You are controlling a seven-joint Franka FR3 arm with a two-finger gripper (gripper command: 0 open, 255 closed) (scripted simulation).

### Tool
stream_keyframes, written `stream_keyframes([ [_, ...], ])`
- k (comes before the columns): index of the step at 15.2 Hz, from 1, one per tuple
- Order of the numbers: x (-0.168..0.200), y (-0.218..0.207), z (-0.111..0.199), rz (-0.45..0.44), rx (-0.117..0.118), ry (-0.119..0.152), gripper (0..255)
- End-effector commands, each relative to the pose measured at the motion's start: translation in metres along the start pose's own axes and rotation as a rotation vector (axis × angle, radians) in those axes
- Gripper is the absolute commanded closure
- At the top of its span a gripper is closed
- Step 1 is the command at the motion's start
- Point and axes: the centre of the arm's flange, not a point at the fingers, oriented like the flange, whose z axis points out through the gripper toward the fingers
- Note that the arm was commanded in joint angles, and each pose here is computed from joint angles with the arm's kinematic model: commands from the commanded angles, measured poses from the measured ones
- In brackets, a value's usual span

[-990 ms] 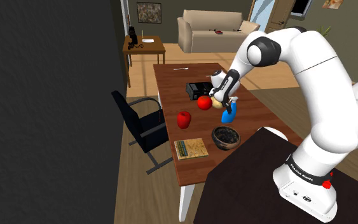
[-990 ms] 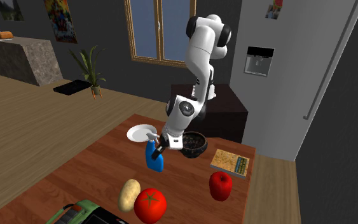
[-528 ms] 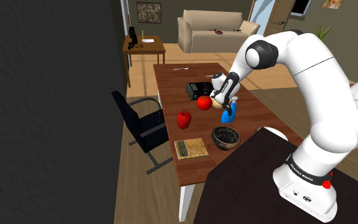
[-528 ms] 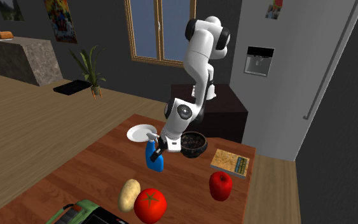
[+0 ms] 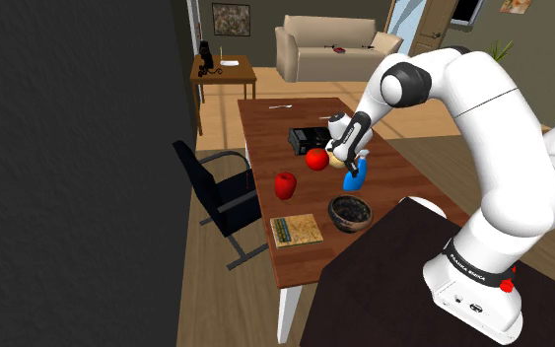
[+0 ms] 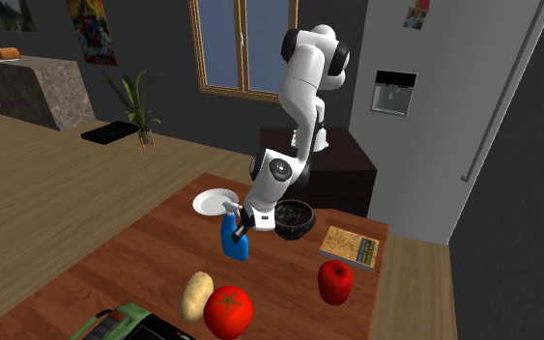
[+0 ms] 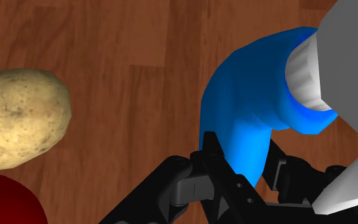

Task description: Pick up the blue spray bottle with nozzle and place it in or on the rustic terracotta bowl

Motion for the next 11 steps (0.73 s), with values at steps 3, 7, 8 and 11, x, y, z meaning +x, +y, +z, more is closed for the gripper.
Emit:
stream_keyframes([
  [3, 0.0, 0.0, 0.0, 0.0, 0.0, 0.0, 255],
  [7, -0.005, 0.0, -0.009, 0.0, 0.0, 0.0, 255],
  [8, -0.007, 0.0, -0.014, 0.0, 0.0, 0.0, 255],
  [11, -0.014, 0.0, -0.028, 0.0, 0.0, 0.0, 255],
])
